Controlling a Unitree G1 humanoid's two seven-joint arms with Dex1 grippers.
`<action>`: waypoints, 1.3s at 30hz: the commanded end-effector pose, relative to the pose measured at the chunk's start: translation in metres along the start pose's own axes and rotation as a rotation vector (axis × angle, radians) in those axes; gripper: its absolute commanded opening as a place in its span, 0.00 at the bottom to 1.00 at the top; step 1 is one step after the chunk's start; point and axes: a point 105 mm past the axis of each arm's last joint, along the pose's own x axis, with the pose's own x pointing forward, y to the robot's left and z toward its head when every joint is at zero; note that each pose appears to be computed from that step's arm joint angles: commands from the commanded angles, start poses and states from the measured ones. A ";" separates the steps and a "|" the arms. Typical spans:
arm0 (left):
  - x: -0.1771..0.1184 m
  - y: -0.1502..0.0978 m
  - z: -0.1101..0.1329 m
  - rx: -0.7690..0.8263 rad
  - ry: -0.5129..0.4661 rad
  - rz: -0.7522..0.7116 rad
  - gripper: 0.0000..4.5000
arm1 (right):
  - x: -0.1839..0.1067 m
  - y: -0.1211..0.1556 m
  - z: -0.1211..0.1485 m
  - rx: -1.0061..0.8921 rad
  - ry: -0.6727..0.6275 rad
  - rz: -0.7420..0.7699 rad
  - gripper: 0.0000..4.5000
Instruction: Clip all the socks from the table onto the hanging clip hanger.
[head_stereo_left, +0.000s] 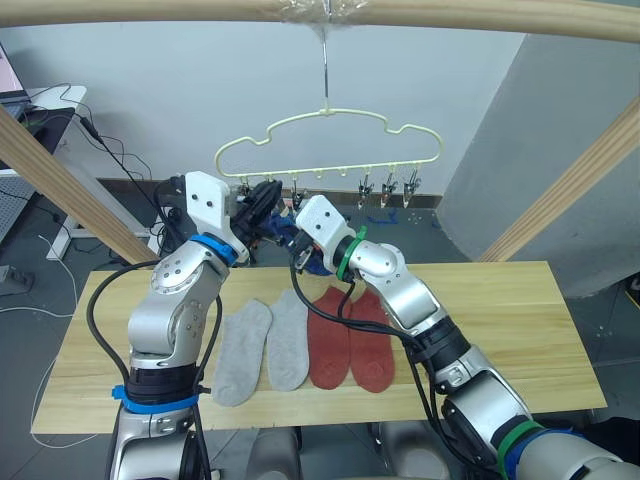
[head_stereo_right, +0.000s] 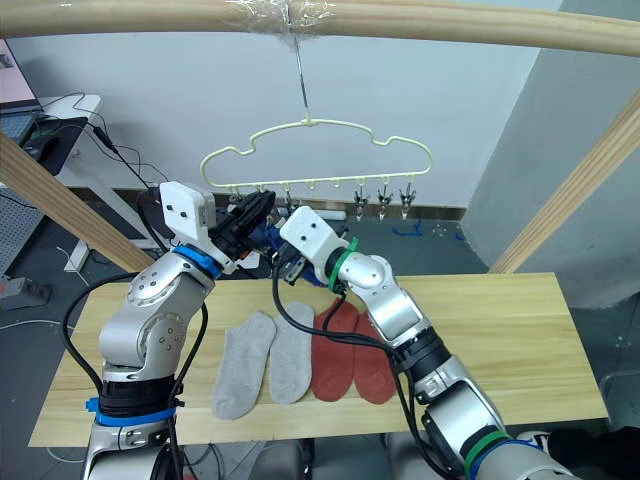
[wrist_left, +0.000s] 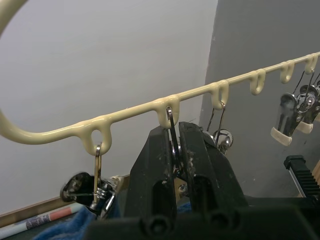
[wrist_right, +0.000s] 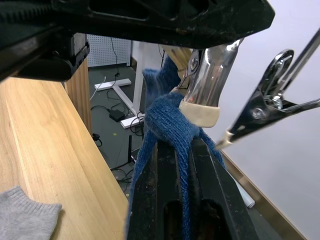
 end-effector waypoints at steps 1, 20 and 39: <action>-0.003 -0.003 0.009 -0.001 -0.037 -0.013 0.00 | 0.003 0.001 0.025 -0.003 -0.087 0.001 0.01; -0.021 0.000 0.005 0.003 0.018 -0.048 0.60 | 0.004 0.002 0.024 0.009 -0.082 -0.004 0.00; -0.034 -0.003 -0.001 0.139 0.012 -0.004 0.61 | -0.046 0.001 0.005 0.002 -0.022 0.061 0.56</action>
